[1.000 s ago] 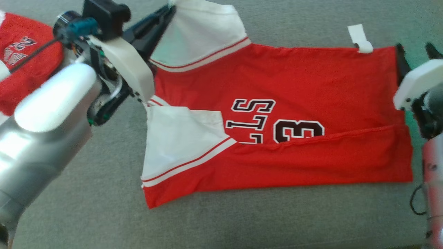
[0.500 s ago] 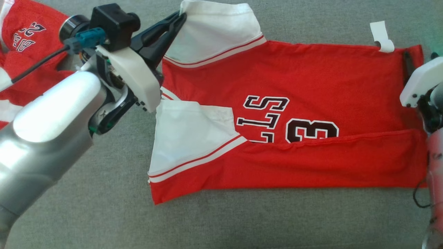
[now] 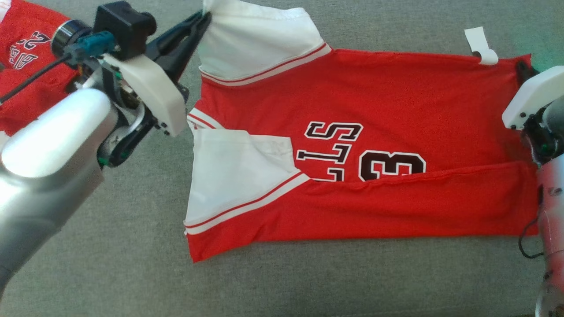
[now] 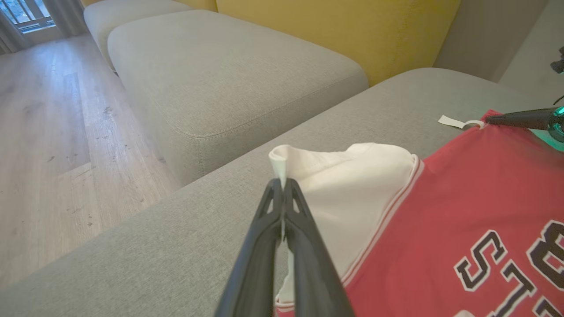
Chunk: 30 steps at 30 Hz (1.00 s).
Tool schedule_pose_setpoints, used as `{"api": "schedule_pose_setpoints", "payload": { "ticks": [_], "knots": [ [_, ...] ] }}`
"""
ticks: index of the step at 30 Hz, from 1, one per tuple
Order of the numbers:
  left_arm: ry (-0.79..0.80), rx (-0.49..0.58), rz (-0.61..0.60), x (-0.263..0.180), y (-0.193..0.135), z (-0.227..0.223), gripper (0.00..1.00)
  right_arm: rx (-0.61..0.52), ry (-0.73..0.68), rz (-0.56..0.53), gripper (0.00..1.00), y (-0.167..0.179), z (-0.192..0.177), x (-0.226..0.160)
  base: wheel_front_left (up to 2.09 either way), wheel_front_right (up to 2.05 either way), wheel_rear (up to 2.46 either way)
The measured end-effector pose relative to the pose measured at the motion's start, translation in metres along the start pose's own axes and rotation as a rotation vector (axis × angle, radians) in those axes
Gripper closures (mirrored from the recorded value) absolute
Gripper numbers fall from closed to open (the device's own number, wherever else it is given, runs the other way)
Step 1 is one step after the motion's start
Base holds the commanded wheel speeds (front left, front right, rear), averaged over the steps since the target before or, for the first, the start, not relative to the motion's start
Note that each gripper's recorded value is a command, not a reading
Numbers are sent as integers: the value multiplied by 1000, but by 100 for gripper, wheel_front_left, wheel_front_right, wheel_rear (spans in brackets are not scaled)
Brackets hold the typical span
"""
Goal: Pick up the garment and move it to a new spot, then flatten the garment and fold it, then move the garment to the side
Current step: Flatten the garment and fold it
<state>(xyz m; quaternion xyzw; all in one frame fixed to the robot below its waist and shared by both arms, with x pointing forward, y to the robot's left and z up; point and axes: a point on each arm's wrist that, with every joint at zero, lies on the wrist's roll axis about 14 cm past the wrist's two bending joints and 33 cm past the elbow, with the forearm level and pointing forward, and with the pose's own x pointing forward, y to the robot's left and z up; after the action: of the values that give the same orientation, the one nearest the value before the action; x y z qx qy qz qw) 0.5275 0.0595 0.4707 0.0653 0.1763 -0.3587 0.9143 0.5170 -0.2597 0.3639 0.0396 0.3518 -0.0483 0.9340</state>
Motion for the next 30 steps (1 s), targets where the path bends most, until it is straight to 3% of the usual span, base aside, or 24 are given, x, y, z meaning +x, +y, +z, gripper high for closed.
{"api": "schedule_pose_setpoints", "payload": {
  "ticks": [5, 10, 21, 30],
  "knots": [
    [-26, -12, 50, 0, 16, 4, 100, 16, -84, 22, 100, 6, 19, 0, 0, 0, 0],
    [-59, -32, 104, 2, 36, 7, 100, 17, -231, 62, 100, 21, 72, 0, 0, 0, 0],
    [-192, 44, 184, 27, 87, 57, 100, -19, -462, 118, 100, 47, 158, 0, 0, 0, 0],
    [-214, 72, 192, 30, 91, 63, 100, -39, -465, 131, 100, 55, 161, 3, 0, 0, 0]
  ]
}}
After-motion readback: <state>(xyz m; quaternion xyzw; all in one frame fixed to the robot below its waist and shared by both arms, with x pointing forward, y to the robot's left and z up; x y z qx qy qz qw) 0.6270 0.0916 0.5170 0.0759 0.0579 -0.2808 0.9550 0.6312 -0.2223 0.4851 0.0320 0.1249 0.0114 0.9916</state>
